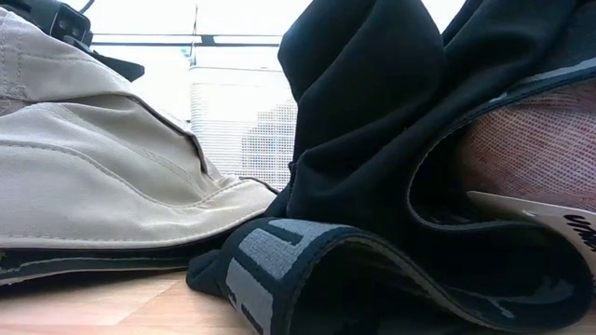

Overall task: Sort clothes
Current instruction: Put the black shirt into the white laundry bin

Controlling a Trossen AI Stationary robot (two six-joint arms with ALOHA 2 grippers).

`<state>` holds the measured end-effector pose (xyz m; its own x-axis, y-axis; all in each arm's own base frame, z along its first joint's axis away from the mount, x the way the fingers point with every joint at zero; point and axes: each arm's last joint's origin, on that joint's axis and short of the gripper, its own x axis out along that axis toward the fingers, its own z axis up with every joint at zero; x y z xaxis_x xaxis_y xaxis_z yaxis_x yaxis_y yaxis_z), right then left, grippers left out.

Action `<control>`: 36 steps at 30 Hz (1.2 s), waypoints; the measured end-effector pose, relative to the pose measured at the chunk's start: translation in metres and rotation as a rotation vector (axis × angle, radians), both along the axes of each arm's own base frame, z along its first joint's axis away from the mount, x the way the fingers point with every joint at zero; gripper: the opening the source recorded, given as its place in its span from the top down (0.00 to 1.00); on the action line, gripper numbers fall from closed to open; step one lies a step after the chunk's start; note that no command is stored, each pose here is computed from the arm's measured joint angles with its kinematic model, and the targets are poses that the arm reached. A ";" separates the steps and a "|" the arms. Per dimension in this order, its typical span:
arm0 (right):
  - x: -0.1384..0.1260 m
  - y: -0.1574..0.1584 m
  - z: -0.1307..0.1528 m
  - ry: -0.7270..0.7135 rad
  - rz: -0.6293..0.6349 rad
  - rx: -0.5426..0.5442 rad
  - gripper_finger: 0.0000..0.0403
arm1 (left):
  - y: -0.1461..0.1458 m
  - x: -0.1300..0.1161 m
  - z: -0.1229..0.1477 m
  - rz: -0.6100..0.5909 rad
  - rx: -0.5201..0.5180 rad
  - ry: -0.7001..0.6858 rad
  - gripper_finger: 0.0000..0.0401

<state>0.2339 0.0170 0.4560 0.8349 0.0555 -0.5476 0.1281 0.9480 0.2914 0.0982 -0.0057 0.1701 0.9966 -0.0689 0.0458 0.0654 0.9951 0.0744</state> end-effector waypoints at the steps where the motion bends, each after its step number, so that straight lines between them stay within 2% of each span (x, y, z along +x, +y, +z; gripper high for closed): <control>1: 0.004 0.005 -0.007 0.010 -0.012 -0.002 0.65 | 0.000 0.000 0.000 0.000 0.000 0.000 0.99; 6: 0.022 0.025 -0.046 0.022 -0.050 0.064 0.79 | 0.000 0.000 0.000 0.000 0.000 0.000 0.99; 10: 0.029 0.038 -0.060 -0.035 -0.047 0.141 0.95 | 0.000 0.000 0.000 0.000 0.000 0.000 0.99; 12: 0.030 0.043 -0.066 -0.029 -0.039 0.157 0.98 | 0.000 0.000 0.000 0.000 0.000 0.000 0.99; 19: 0.024 0.049 -0.080 0.024 -0.119 0.258 0.99 | 0.000 0.000 0.000 0.012 -0.001 -0.002 0.99; 26: 0.021 0.048 -0.080 0.019 -0.183 0.239 0.98 | 0.000 0.000 0.000 0.012 -0.003 -0.003 0.99; 30: 0.021 0.048 -0.081 0.026 -0.173 0.226 0.99 | 0.000 0.000 0.000 0.009 -0.080 0.001 0.99; 34: 0.019 0.047 -0.083 0.057 -0.135 0.159 0.98 | 0.000 0.000 0.000 0.008 -0.105 0.003 0.99; 36: 0.019 0.047 -0.084 0.067 -0.132 0.149 0.97 | 0.001 0.000 0.001 0.026 -0.184 -0.003 0.99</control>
<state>0.2527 0.0642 0.3717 0.8024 0.0326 -0.5959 0.2721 0.8687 0.4140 0.0982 -0.0047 0.1713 0.9977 -0.0334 0.0582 0.0397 0.9932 -0.1093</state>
